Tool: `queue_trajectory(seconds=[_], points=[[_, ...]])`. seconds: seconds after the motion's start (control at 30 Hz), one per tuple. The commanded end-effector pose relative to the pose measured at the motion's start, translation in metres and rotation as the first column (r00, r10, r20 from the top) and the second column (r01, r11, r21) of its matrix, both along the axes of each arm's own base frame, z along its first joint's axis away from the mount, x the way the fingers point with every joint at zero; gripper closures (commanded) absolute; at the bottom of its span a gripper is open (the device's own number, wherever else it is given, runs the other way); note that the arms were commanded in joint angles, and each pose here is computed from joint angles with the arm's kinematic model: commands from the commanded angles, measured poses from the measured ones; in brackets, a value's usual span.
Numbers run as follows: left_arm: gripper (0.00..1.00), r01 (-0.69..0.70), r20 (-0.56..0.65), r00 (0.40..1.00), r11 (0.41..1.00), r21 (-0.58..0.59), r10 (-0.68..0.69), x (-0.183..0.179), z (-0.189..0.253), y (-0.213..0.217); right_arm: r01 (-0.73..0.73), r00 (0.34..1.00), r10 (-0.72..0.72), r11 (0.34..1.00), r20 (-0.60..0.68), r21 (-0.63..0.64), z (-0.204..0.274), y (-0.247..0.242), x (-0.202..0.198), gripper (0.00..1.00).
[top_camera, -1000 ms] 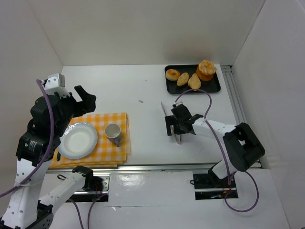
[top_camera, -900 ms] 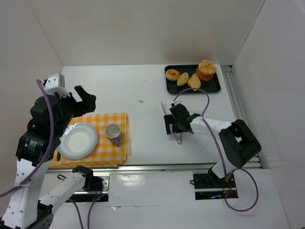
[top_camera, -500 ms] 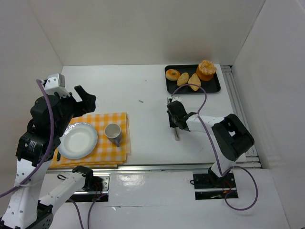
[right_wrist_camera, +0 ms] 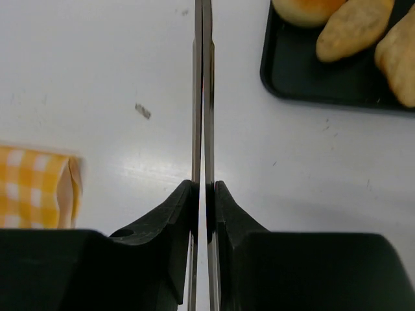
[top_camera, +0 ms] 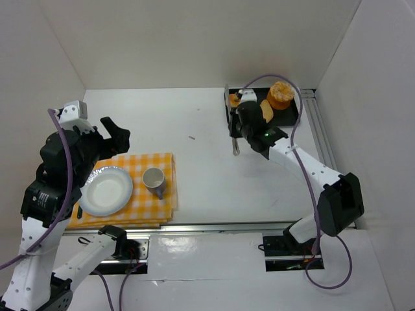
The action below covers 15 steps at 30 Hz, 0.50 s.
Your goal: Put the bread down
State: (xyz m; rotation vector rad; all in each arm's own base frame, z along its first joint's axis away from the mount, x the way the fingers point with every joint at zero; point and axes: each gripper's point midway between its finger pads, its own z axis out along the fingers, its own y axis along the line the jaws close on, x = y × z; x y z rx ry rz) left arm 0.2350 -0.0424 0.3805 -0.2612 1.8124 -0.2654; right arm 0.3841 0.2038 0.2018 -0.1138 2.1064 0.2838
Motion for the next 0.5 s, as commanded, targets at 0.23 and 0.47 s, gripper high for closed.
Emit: queue_trajectory(seconds=[0.23, 0.47], points=[[0.01, 0.004, 0.074, 0.997, 1.000, 0.010, -0.004, -0.004, 0.021, 0.003, 0.042, 0.987, -0.027, 0.995, -0.159, 0.088, -0.008, -0.033, 0.079, 0.64], [0.01, -0.016, 0.076, 0.997, 1.000, 0.023, 0.014, -0.004, 0.021, 0.007, 0.055, 0.979, -0.029, 0.991, -0.200, 0.125, -0.013, -0.044, 0.100, 0.48]])
